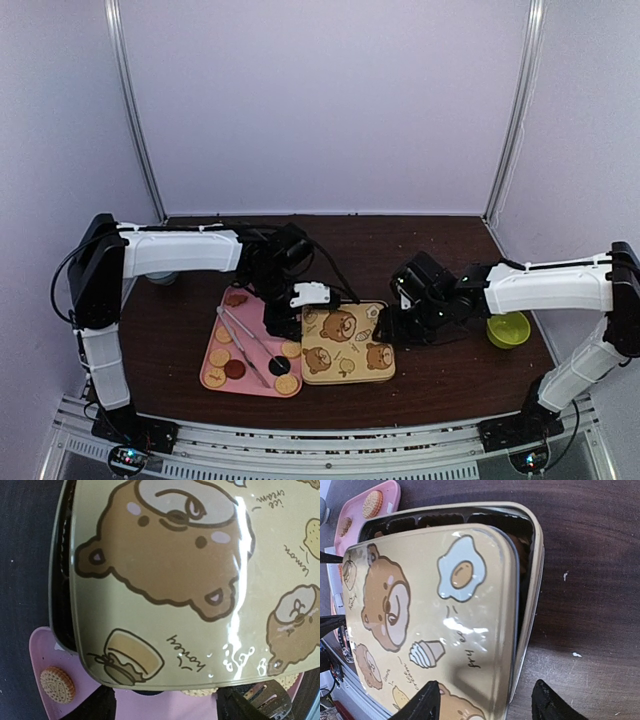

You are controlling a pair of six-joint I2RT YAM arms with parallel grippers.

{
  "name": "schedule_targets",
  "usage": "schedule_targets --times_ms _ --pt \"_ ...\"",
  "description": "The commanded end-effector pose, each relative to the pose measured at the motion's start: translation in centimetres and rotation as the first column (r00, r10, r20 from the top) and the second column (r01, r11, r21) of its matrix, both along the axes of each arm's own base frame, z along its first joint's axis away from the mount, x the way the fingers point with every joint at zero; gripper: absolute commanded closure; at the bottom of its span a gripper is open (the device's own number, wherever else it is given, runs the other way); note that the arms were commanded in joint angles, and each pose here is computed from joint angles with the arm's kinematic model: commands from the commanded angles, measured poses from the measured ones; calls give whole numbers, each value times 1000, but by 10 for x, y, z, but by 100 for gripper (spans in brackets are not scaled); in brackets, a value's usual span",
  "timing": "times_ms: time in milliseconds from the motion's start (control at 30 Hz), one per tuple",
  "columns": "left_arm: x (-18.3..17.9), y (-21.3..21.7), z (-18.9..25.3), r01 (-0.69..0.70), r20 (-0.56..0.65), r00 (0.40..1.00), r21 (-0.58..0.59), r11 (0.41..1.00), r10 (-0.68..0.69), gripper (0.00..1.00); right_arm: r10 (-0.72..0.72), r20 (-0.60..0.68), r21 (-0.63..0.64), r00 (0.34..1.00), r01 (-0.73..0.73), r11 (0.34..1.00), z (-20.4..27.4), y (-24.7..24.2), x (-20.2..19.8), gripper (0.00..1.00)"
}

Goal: Pack the cookies
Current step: Place the box lid on the packing box.

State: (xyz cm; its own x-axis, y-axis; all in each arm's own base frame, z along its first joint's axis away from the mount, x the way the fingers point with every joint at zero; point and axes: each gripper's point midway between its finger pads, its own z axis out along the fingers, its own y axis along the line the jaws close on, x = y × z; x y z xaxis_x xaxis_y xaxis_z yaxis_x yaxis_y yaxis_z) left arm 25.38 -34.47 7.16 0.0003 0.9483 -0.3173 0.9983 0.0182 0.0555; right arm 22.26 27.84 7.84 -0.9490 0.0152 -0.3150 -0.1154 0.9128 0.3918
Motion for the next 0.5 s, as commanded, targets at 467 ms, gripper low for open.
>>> schedule_targets --times_ms 467 --pt "58 -11 19 -118 112 986 -38 992 121 30 40 78 -17 996 -38 999 26 20 24 37"
